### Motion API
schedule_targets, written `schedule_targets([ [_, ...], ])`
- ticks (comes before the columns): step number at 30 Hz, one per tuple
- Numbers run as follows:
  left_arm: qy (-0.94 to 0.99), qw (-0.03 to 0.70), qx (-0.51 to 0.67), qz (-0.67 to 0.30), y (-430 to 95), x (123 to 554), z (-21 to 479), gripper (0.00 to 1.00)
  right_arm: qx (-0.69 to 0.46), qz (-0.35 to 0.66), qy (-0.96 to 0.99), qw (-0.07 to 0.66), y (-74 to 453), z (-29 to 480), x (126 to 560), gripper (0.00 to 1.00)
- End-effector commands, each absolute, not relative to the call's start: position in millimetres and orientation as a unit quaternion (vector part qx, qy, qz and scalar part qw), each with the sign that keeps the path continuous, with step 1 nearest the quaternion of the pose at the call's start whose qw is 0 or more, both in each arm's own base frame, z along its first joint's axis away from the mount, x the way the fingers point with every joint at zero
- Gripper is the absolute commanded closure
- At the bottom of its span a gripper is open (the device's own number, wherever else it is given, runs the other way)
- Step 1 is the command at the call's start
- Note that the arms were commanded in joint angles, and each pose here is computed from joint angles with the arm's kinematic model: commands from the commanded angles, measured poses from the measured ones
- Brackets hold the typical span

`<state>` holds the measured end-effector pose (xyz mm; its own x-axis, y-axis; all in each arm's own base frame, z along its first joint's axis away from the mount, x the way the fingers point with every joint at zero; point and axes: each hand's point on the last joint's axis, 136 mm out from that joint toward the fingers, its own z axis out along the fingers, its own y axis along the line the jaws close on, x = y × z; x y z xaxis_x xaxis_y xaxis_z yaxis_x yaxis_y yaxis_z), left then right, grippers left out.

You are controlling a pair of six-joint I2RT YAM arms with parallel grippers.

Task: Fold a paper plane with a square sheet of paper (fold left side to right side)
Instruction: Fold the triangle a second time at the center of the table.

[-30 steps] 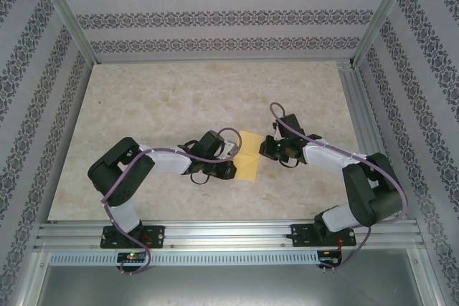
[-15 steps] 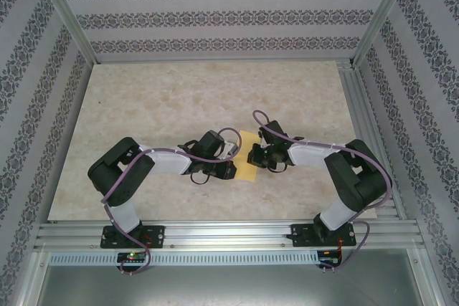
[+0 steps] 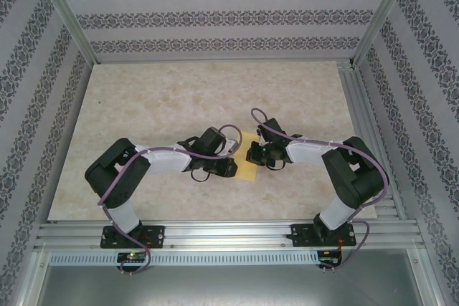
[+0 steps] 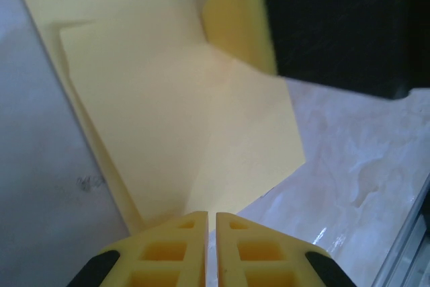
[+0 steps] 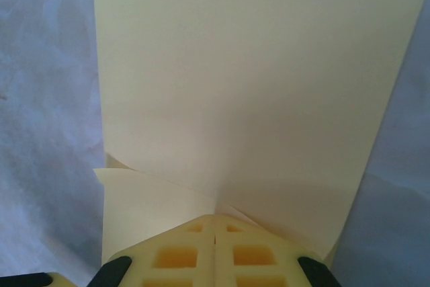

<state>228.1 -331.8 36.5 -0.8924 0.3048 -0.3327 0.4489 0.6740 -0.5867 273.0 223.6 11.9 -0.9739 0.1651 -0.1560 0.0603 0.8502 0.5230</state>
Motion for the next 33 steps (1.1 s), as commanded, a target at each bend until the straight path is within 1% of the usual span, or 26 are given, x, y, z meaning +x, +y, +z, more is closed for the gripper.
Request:
schedule_targets([
  [1, 0.895, 0.114, 0.223, -0.370, -347.3, 231.0, 57.0, 0.86, 0.072, 0.219, 0.971, 0.068, 199.9, -11.8, 253.9, 0.95],
  [5, 0.891, 0.107, 0.220, -0.382, -357.5, 235.0, 51.8, 0.87, 0.071, 0.223, 0.970, 0.067, 201.8, -10.7, 254.5, 0.95],
  [9, 0.897, 0.099, 0.220, -0.370, -357.6, 237.9, 37.7, 0.87, 0.070, 0.223, 0.970, 0.067, 201.7, -10.3, 254.6, 0.95],
  [14, 0.910, 0.089, 0.220, -0.340, -346.1, 234.1, 20.6, 0.87, 0.070, 0.224, 0.970, 0.067, 201.2, -10.1, 254.0, 0.95],
  [19, 0.918, 0.089, 0.215, -0.321, -330.5, 228.2, 17.8, 0.87, 0.071, 0.222, 0.970, 0.065, 200.6, -11.0, 253.3, 0.95],
  [29, 0.927, 0.063, 0.198, -0.311, -305.5, 206.1, -0.3, 0.87, 0.070, 0.220, 0.971, 0.065, 200.0, -10.5, 254.2, 0.95],
  [33, 0.932, 0.064, 0.195, -0.300, -295.9, 200.9, -0.2, 0.87, 0.070, 0.218, 0.971, 0.065, 199.3, -10.1, 254.1, 0.95],
])
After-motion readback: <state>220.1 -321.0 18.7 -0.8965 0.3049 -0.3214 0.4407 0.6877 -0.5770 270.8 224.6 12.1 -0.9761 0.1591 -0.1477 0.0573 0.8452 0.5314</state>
